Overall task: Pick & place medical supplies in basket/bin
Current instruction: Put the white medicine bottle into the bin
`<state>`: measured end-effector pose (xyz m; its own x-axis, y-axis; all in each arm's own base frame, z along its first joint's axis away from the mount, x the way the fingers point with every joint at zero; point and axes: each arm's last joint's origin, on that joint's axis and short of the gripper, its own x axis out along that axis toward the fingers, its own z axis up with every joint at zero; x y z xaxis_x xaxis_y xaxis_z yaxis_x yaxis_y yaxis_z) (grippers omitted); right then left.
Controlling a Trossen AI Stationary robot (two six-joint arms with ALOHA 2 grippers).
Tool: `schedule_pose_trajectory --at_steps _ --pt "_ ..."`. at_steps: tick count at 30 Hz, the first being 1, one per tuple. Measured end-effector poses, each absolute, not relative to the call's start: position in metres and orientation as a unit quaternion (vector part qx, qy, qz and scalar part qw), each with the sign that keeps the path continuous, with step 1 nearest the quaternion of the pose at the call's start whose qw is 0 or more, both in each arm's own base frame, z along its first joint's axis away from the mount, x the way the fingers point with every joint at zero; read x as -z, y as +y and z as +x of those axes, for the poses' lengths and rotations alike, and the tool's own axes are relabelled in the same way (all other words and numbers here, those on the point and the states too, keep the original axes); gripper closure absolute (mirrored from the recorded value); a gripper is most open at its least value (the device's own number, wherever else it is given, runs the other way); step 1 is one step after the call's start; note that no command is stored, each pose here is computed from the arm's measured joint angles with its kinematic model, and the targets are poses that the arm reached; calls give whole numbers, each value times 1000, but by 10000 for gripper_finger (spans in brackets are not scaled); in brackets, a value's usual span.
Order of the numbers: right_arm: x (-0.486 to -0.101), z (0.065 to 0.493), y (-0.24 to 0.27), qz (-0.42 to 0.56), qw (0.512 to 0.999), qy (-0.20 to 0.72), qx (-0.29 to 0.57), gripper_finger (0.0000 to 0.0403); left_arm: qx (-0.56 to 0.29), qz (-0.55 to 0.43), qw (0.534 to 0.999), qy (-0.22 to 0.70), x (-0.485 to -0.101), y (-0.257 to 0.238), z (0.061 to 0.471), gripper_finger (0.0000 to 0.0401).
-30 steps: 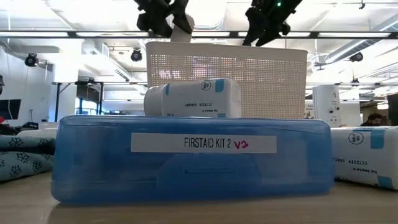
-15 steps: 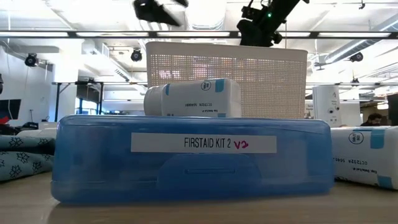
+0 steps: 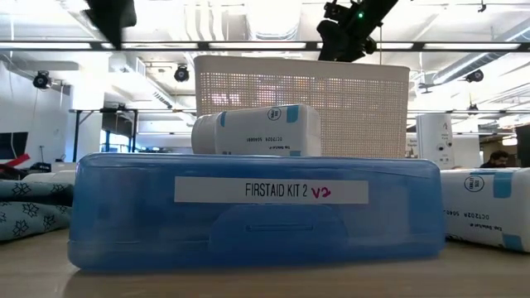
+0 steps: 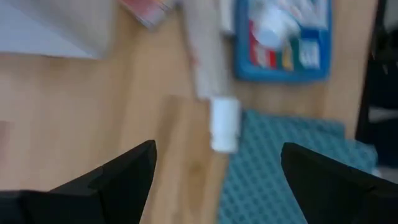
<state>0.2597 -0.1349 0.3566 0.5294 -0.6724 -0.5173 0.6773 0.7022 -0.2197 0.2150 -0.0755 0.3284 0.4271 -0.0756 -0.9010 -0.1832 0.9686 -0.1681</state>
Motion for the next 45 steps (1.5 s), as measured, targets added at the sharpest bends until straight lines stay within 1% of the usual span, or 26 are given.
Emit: schedule_pose_trajectory --at_steps 2,5,7,10,15,19,23,27,31,33,35,37,41,42,45 --pt "-357 260 -135 4 874 294 386 74 -20 -124 832 540 -314 -90 212 79" --pt "-356 260 -135 4 874 294 386 74 -32 -152 842 517 -290 -103 214 79" --pt "-356 260 -135 4 874 294 386 74 -42 -169 847 502 -273 -106 217 79" --pt "-356 260 -135 4 874 294 386 74 -33 -189 858 476 -247 -108 220 79" --pt "-355 259 -135 2 873 302 384 74 -40 -184 858 478 -210 -105 216 79" --pt "-353 257 -134 3 867 319 382 74 -49 -152 851 500 -193 -106 218 79" --pt "-350 255 -133 3 862 335 380 74 -40 -111 846 520 -183 -113 231 79" --pt "-348 255 -133 3 861 340 379 74 -45 -98 836 538 -172 -120 245 79" --pt "-348 255 -134 -2 861 340 379 74 -69 -93 814 569 -156 -123 251 84" --pt "-348 255 -135 -4 860 340 380 74 -75 -94 802 585 -150 -124 252 99" --pt "-348 255 -136 -6 861 338 381 74 -75 -95 797 592 -148 -124 253 124" --pt "-349 254 -137 -7 860 338 382 74 -75 -96 793 596 -149 -124 252 157" --pt "-349 254 -138 -9 860 337 383 74 -88 -89 780 613 -152 -118 247 236" --pt "-349 254 -138 -10 861 336 383 74 -92 -87 776 618 -155 -116 245 245" --pt "-350 255 -138 -12 863 330 383 74 -108 -88 764 631 -166 -107 236 245"
